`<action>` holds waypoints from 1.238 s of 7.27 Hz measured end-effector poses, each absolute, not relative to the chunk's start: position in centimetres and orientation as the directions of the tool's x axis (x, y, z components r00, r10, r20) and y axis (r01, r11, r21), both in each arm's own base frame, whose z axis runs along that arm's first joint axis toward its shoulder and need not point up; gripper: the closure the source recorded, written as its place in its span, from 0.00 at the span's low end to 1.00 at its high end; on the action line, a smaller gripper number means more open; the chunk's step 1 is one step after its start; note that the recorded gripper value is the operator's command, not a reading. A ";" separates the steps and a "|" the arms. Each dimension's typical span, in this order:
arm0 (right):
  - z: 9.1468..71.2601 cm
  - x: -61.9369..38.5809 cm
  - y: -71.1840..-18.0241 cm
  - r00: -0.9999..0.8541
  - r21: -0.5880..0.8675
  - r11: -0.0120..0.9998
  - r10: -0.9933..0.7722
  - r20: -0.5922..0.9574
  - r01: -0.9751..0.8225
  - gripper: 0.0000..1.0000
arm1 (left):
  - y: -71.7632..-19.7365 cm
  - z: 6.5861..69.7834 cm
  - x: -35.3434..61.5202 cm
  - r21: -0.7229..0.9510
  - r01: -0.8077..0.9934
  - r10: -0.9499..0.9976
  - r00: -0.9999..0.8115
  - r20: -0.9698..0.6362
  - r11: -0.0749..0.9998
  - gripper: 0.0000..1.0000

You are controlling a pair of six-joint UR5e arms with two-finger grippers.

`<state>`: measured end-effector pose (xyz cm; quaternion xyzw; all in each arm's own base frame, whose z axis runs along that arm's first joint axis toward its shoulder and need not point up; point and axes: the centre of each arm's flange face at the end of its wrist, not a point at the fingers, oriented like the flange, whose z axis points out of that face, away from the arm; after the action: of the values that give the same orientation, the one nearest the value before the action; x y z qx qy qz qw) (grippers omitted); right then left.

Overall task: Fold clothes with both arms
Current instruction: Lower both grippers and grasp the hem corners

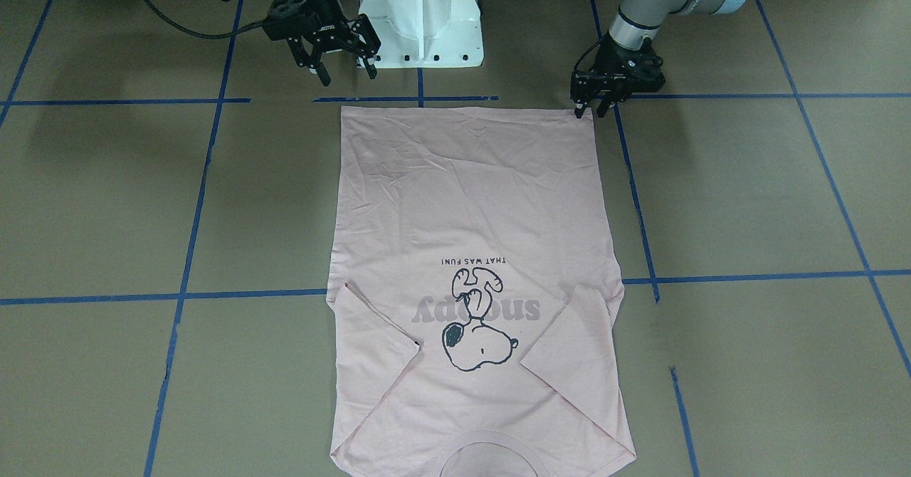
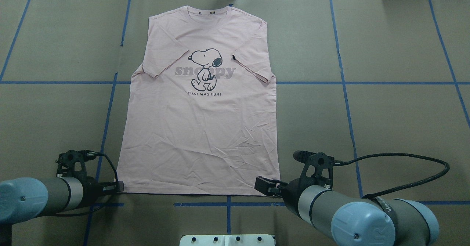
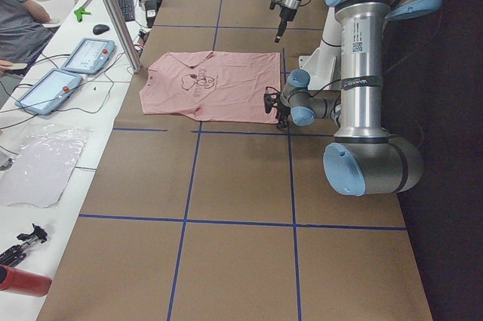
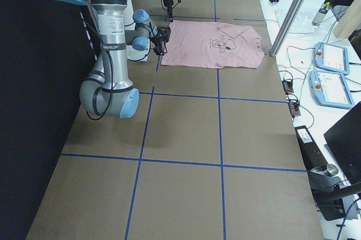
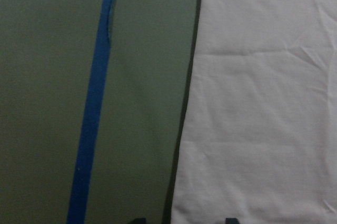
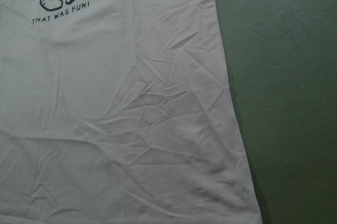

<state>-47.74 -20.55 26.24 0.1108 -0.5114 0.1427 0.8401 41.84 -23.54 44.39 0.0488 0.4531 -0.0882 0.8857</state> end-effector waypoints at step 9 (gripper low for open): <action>28.1 -50.0 -19.9 0.538 0.031 0.930 0.185 0.822 -0.366 0.36 | -22.9 41.7 41.8 0.013 0.182 -0.088 0.534 -0.841 0.983 1.00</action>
<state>-50.02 -19.87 28.11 0.1000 -0.4539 0.1582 0.8712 41.78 -22.87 41.74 0.0493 0.4768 -0.0770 0.8743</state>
